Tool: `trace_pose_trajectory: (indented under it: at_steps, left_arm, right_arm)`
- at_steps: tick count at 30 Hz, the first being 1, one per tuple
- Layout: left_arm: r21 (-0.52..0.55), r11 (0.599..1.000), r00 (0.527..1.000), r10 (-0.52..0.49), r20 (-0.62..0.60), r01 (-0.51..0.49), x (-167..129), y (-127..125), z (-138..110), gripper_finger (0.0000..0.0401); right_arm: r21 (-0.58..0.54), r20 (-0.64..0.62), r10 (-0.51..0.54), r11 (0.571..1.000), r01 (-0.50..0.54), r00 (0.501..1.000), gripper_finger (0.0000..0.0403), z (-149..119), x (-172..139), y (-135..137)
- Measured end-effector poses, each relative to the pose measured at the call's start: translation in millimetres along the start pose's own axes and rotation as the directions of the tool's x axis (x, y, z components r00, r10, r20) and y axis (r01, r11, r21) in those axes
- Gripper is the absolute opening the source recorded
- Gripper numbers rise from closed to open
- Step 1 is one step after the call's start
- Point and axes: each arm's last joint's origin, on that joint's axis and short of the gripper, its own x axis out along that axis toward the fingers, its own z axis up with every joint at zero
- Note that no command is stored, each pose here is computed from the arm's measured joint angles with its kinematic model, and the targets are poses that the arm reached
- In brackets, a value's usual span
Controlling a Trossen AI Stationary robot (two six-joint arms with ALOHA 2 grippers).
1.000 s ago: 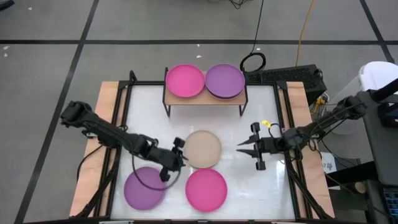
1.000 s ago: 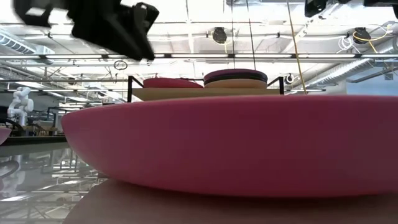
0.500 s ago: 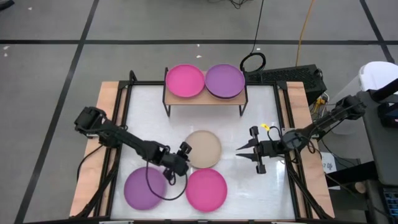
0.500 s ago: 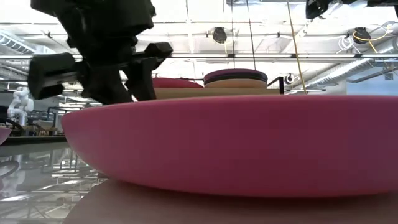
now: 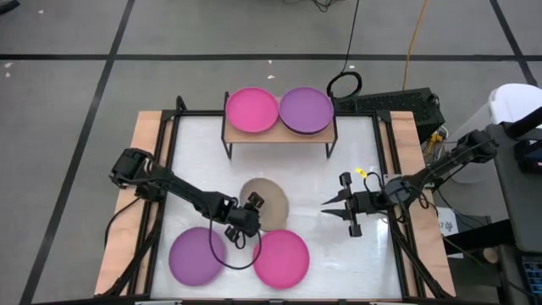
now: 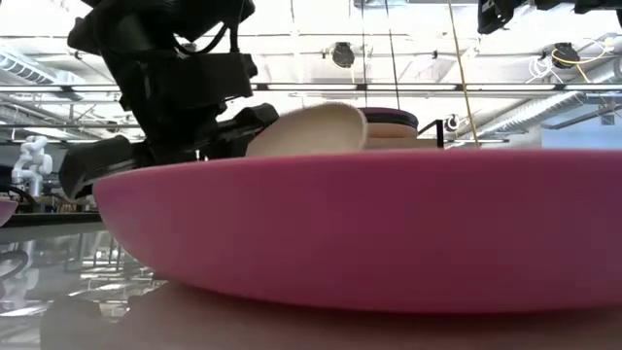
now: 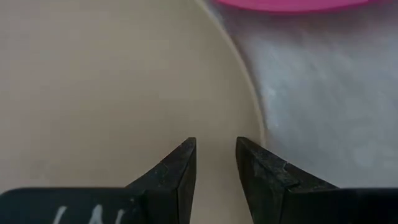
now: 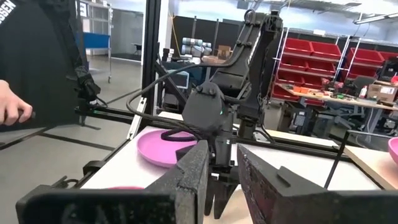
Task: Place and stack plates onto a shelf
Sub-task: Stack the light brown plate on top of the pink plate on the shelf
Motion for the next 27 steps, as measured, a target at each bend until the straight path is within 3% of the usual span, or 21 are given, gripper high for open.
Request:
trace_pose_trajectory:
  at_steps: [7,17,27]
  left_arm:
    - [-0.008,1.0,1.0,0.02,0.012,-0.02,-6.2,2.7,1.4,0.0122]
    - [-0.065,0.996,0.992,0.072,0.101,-0.065,-40.9,12.6,8.1,0.0122]
    - [-0.091,0.995,0.997,-0.029,0.071,0.035,-37.3,-5.0,7.8,0.0122]
  right_arm:
    - [0.0,-0.001,0.0,1.0,0.0,1.0,0.0068,-0.1,0.0,0.0]
    - [0.006,-0.007,0.001,1.0,-0.001,1.0,0.0068,-0.7,0.0,0.1]
    - [0.014,-0.014,0.002,1.0,-0.002,1.0,0.0068,-1.4,0.0,0.2]
